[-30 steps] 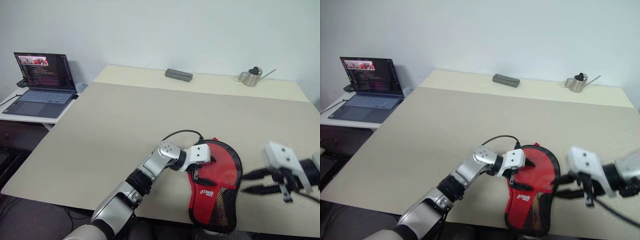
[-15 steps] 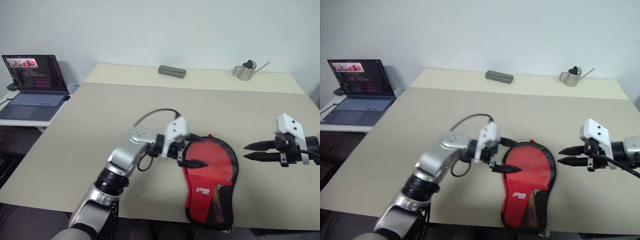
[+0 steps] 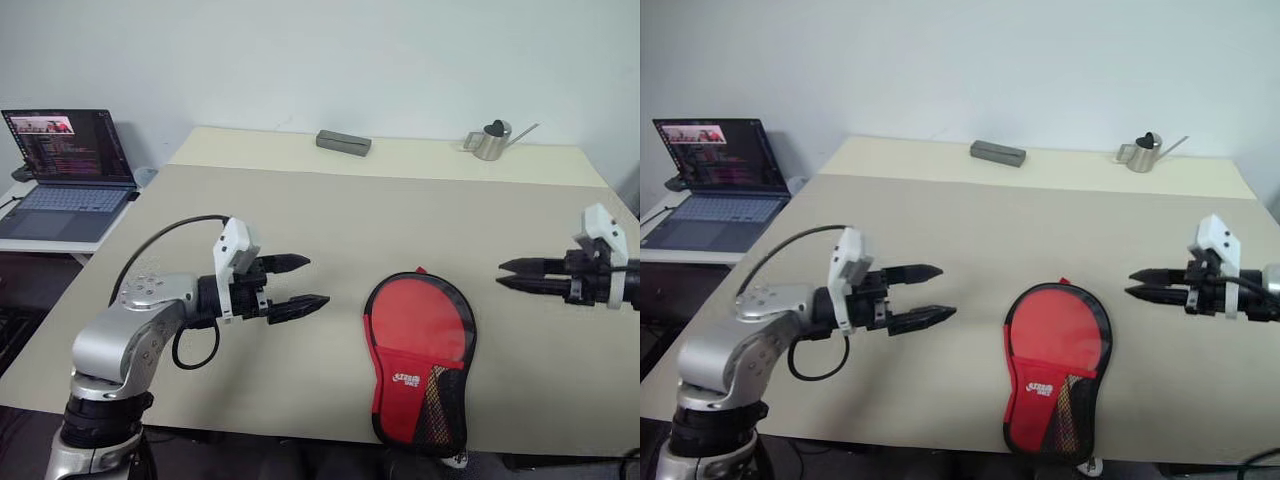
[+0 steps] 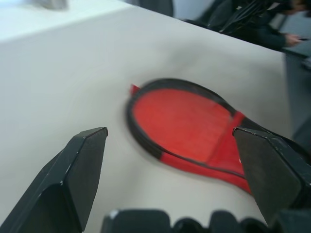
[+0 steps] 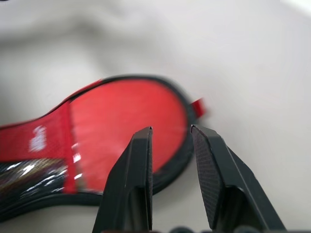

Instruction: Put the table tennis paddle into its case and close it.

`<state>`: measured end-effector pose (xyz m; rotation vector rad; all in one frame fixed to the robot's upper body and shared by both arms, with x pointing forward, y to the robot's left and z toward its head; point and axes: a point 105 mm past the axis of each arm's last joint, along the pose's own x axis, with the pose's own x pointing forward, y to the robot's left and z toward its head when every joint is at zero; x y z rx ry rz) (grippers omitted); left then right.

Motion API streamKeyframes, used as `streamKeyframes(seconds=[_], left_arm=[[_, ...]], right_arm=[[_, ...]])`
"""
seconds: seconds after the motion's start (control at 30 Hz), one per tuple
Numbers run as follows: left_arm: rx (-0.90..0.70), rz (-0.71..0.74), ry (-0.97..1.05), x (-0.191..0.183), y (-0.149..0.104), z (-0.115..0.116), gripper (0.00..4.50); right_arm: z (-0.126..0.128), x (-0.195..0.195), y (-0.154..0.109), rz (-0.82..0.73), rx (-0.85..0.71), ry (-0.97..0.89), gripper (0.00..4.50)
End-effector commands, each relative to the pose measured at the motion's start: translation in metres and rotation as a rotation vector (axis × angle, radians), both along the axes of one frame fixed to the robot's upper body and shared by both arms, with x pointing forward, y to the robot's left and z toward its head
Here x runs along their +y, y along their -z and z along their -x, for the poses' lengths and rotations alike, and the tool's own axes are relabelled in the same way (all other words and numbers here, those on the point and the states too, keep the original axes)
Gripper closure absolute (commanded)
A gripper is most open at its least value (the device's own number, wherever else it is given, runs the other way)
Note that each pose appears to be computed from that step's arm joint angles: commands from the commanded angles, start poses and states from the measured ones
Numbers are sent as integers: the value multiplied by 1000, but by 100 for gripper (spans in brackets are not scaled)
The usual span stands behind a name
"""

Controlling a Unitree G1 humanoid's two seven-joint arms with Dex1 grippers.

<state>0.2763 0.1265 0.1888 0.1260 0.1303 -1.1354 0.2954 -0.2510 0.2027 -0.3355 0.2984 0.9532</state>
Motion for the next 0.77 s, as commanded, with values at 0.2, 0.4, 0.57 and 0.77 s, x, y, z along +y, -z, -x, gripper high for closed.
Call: streamKeyframes(seconds=[0.2,0.4,0.57,0.77], left_arm=[[-101,-23,-59,9,-24,2,0],[-106,-76,41,-3,-21,2,0],[-115,-88,55,-5,-19,-10,0],[-113,-43,32,-9,-18,-16,0]], right_arm=[[-21,-20,4,8,-12,46,315],[-21,-39,9,25,5,98,315],[-18,-40,4,36,-6,106,315],[-14,-34,7,50,22,81,315]])
